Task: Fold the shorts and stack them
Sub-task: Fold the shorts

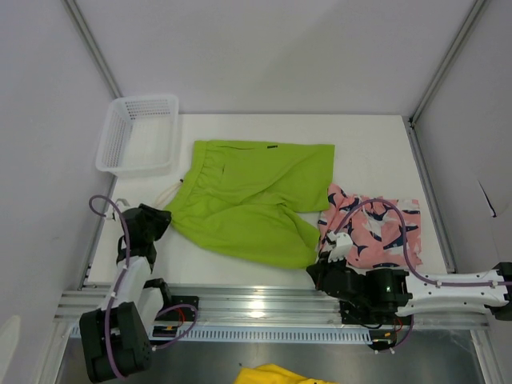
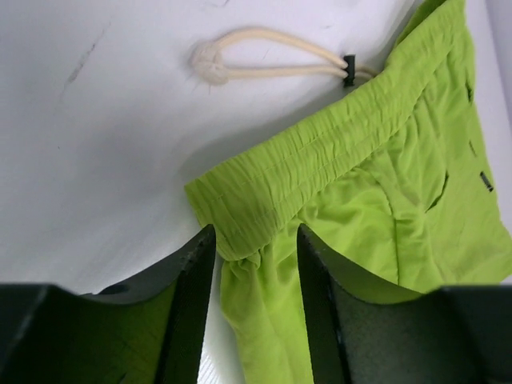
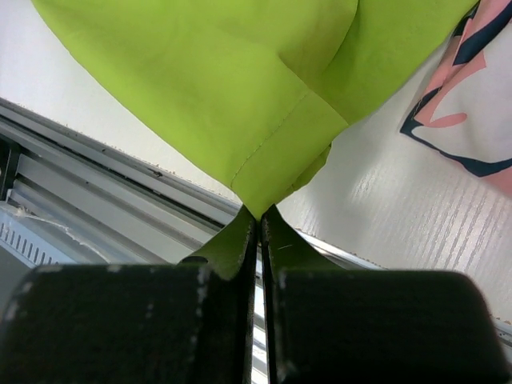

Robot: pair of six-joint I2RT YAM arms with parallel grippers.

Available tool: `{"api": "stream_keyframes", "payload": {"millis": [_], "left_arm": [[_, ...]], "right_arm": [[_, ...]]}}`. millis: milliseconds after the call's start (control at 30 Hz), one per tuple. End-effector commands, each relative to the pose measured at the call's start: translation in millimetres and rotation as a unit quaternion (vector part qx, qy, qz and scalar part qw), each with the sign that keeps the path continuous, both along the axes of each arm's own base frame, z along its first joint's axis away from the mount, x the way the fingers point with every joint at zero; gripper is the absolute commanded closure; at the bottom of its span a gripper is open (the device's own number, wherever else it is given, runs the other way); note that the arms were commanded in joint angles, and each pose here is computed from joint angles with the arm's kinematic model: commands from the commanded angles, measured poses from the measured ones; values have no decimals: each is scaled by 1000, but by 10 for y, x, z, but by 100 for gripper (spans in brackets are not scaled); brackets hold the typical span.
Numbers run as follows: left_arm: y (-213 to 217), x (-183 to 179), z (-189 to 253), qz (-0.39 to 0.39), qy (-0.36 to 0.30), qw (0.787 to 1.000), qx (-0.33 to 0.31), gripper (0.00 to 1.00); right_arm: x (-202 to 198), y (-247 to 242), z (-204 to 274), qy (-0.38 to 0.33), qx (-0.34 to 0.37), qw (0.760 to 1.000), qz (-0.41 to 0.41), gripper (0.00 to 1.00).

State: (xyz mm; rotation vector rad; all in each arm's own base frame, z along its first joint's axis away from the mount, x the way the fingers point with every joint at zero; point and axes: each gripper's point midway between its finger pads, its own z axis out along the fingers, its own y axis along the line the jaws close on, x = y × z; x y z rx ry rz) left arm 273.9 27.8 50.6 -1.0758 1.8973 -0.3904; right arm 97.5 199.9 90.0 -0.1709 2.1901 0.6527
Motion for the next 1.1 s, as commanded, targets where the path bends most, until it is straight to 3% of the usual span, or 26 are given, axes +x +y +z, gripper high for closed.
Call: {"api": "stream_keyframes", "payload": {"millis": [0,200,400,500,533,567,733,967,1067], "left_arm": [[91,3,77,28,-26,999,3,50],[64,32,-69,26,-1,1000,-16,46],[25,156,-192,11,28,999,-36,48],[7,256,-240,0,36,998,-45,67],[-38,274,-281,-16,40,998,-50,89],[-42,312,-259,-22,39,998,-49,100],[-38,193,-264,-27,57,997,-36,100],[230,-35,311,31,67,997,35,100],[240,-153,491,50,72,996,32,100]], "right_arm": [[36,62,49,-4,18,1000,-4,100],[23,115,59,-6,17,1000,9,100],[-25,211,110,-9,21,999,33,100],[-84,271,158,-11,27,998,53,100],[-98,283,171,-13,26,998,57,100],[-146,300,178,-14,25,997,67,100],[-448,458,264,-21,27,990,138,100],[-1073,730,338,-30,10,968,250,100],[-1224,803,513,-47,14,963,263,100]]}}
